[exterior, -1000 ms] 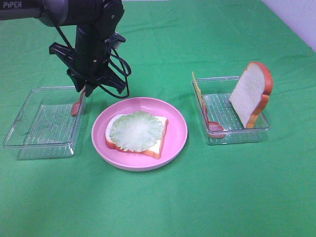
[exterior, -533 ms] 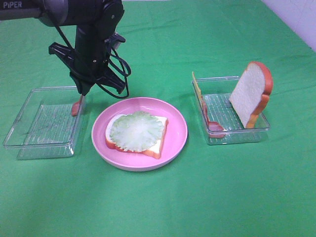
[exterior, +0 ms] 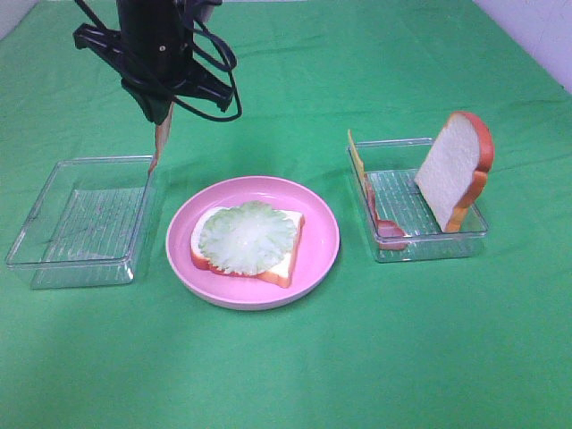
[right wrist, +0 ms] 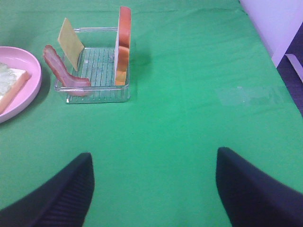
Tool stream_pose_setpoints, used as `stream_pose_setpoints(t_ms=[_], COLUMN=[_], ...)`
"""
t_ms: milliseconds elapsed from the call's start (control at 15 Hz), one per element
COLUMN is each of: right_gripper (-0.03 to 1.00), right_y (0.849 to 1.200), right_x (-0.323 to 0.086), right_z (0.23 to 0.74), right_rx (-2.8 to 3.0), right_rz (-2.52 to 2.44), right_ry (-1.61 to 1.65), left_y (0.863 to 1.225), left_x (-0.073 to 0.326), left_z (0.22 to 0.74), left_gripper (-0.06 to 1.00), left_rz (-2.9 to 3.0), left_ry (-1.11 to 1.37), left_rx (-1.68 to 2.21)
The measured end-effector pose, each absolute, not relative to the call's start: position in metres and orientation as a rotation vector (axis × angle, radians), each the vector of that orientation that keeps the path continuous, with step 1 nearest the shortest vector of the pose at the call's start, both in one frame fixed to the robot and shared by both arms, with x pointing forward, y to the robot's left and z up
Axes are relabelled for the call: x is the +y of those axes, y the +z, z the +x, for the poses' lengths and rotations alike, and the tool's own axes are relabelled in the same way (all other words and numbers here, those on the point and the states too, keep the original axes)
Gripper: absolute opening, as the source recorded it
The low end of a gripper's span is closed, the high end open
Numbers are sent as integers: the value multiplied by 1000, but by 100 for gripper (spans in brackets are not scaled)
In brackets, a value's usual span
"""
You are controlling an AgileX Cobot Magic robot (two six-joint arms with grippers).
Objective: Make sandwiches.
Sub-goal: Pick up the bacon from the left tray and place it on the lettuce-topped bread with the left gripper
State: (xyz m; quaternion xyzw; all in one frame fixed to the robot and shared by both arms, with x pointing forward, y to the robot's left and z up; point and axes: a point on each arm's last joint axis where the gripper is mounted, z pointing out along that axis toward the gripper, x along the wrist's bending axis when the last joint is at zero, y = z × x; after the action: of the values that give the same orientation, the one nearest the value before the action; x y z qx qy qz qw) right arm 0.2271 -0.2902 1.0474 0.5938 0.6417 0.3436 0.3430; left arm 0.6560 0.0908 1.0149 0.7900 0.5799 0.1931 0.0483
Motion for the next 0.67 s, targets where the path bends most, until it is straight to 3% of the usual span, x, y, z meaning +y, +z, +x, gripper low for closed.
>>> stream_pose_setpoints(t_ms=[133,333,667], right_gripper=[69,69,69], right_y=[1047,1047,1047], right_x=[-290,-290,-290], right_z=[227,227,227], right_rx=[1668,1668,1668], right_rz=[1543,1543,1543], right_ry=[893,893,893], left_y=[1041,1043,1004], left_x=[80,64,35], left_z=[639,630,630], left_gripper=[1,1,1], left_rz=[2338,2314,2251], left_ry=[335,67,-324], left_rx=[1707,1621,1556])
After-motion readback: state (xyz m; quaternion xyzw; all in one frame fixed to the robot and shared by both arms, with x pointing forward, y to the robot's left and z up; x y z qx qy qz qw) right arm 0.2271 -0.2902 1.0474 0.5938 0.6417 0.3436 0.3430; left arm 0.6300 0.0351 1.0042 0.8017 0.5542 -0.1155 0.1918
